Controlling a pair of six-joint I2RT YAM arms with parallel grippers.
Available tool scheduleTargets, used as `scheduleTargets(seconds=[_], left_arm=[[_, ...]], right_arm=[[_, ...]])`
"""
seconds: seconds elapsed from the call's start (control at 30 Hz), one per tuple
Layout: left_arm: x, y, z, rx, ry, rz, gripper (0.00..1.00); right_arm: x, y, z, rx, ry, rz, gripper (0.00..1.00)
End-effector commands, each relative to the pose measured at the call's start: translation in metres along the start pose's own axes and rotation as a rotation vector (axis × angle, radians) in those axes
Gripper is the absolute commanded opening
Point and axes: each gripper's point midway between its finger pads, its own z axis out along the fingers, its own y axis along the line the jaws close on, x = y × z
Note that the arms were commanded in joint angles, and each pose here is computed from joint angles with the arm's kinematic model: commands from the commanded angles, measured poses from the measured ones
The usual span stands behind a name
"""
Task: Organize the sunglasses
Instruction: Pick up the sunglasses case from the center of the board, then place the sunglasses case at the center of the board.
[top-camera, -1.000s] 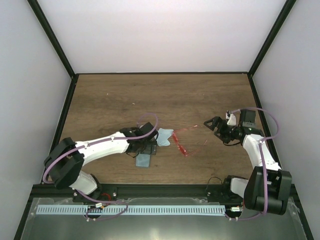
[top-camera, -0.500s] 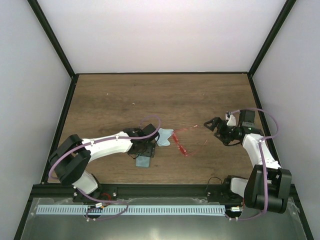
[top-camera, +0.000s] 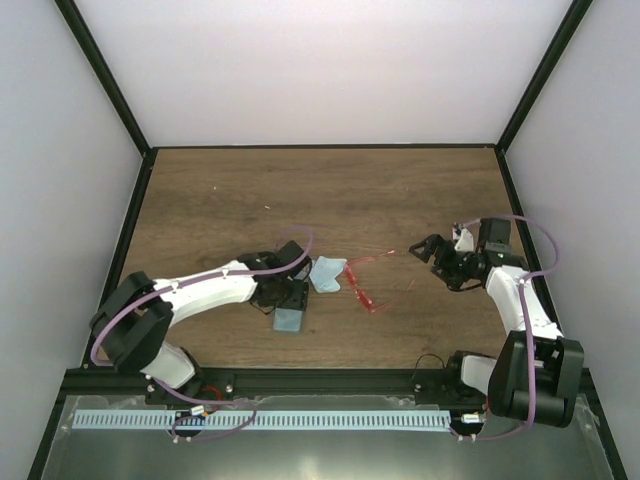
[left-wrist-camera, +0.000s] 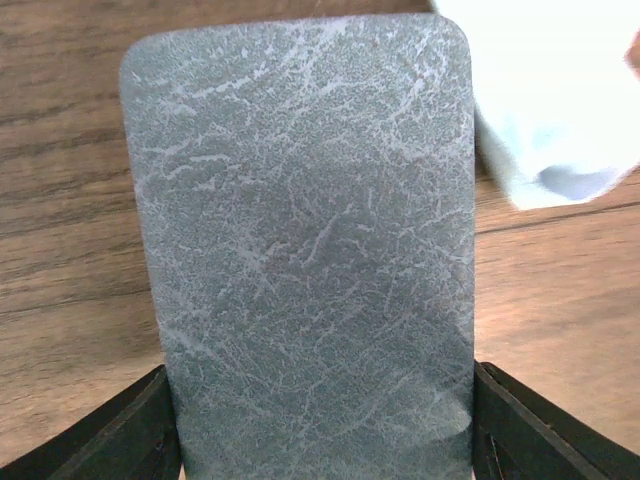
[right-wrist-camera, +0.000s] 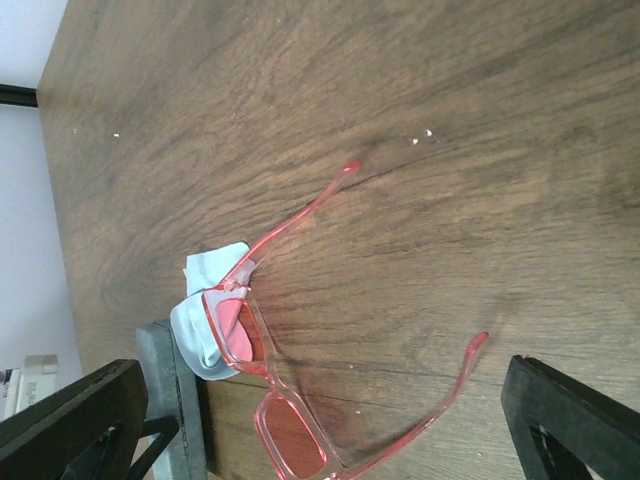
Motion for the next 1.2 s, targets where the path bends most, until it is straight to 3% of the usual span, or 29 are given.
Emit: scheduleTargets(seconds=[0.0, 0.2, 0.37, 0.57, 0.67, 0.9, 1.1, 1.17], left_arm=[[-0.025, -0.030, -0.033, 0.262, -0.058, -0.019, 0.58], [-0.048, -0.055, -0.083, 0.565, -0.170, 0.055, 0.56], [-0.046, -0.076, -0.111, 0.849, -0.210, 0.062, 0.56], [-0.056, -0.096, -0.137, 1.015, -0.248, 0.056, 0.53], [-0.066, -0.090, -0.128, 0.929, -0.257, 0.037, 0.53], [-0.079, -0.020, -0.071, 0.305, -0.231, 0.016, 0.45], [-0.034, -0.007, -0.024, 0.107, -0.159, -0.006, 0.44], [-0.022, -0.012, -0.011, 0.086, -0.152, -0.029, 0.50]], right_arm=[[-0.013, 0.024, -0.012, -0.041, -0.034, -0.068, 1.00], [-0.013, 0.052, -0.016, -0.176, -0.032, -0.109, 1.00], [-0.005, 0.110, -0.032, -0.383, -0.022, -0.229, 1.00], [0.010, 0.160, -0.046, -0.558, 0.029, -0.337, 1.00], [0.017, 0.166, -0.034, -0.545, 0.073, -0.349, 0.99], [0.020, 0.150, -0.005, -0.416, 0.113, -0.315, 0.99], [0.019, 0.144, 0.005, -0.356, 0.114, -0.336, 1.00], [0.020, 0.141, 0.010, -0.295, 0.101, -0.371, 1.00]])
